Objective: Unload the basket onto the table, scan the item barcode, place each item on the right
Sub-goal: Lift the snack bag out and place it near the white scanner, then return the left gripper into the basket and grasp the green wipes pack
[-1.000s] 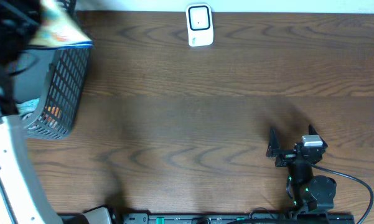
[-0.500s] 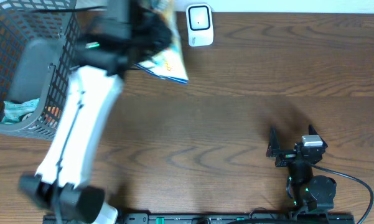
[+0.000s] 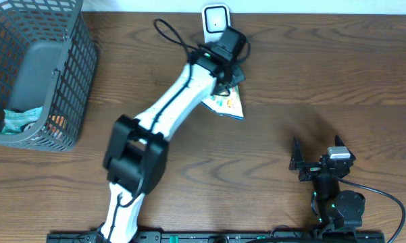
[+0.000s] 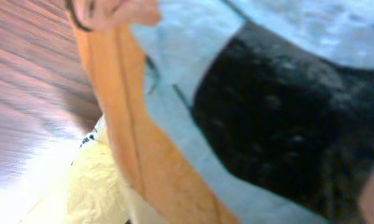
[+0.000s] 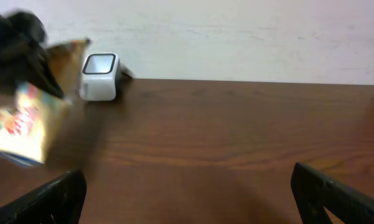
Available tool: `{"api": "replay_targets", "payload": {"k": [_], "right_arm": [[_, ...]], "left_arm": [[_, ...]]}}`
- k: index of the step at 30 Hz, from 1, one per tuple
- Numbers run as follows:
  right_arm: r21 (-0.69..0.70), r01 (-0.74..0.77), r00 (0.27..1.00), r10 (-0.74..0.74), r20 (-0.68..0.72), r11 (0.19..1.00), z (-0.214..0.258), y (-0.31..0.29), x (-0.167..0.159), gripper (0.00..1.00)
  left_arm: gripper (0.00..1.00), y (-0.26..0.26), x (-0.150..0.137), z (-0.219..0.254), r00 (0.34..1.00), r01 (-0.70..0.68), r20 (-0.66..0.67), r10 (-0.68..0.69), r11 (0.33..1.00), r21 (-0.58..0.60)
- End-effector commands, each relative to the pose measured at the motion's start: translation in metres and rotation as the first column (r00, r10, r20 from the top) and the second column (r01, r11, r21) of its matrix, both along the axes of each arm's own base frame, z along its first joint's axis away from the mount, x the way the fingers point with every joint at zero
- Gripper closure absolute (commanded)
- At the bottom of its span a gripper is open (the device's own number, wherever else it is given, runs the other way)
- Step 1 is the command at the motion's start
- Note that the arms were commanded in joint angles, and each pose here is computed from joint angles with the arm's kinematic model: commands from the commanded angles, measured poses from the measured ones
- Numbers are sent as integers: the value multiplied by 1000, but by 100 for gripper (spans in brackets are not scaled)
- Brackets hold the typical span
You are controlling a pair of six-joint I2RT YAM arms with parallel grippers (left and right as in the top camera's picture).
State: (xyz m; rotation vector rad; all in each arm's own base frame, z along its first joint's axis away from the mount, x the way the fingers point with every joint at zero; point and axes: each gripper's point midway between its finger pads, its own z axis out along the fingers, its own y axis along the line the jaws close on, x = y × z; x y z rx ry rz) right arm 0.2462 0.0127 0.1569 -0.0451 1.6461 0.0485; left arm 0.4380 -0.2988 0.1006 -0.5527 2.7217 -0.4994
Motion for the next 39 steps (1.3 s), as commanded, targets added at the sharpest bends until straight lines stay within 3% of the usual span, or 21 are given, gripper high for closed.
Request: {"api": "replay_targets", "payload": {"k": [1,9,16,19,23,26,29,36,39], "right_arm": [[-12,16,1000,-16,0,1000,-1,-4,0,1],[-12,16,1000,-16,0,1000,-1,-4,0,1],[-12,16,1000,-16,0,1000,-1,-4,0,1],[-12,16,1000,-16,0,1000,-1,-4,0,1],[-12,16,1000,-16,0,1000,-1,-4,0,1],[-12,16,1000,-16,0,1000,-1,-4,0,1],[-12,16,1000,-16,0,1000,-1,-4,0,1],[-12,16,1000,-16,0,1000,-1,-4,0,1],[-12,16,1000,-16,0,1000,-1,-4,0,1]], "left_arm": [[76,-18,-5,-6,1000,4,6,-4,1000,-13],[62,-40,-1,16,981,155,118,-153,988,-5],[57,4,20,122,903,234,359,-239,971,56],[53,57,30,185,846,167,490,-209,977,130],[45,169,35,265,768,-116,639,-41,973,201],[40,270,23,308,685,-399,716,136,892,213],[36,371,4,322,610,-626,738,287,747,227],[32,508,-44,263,508,-847,602,616,484,219],[32,543,-58,227,518,-855,518,681,423,299]]}}
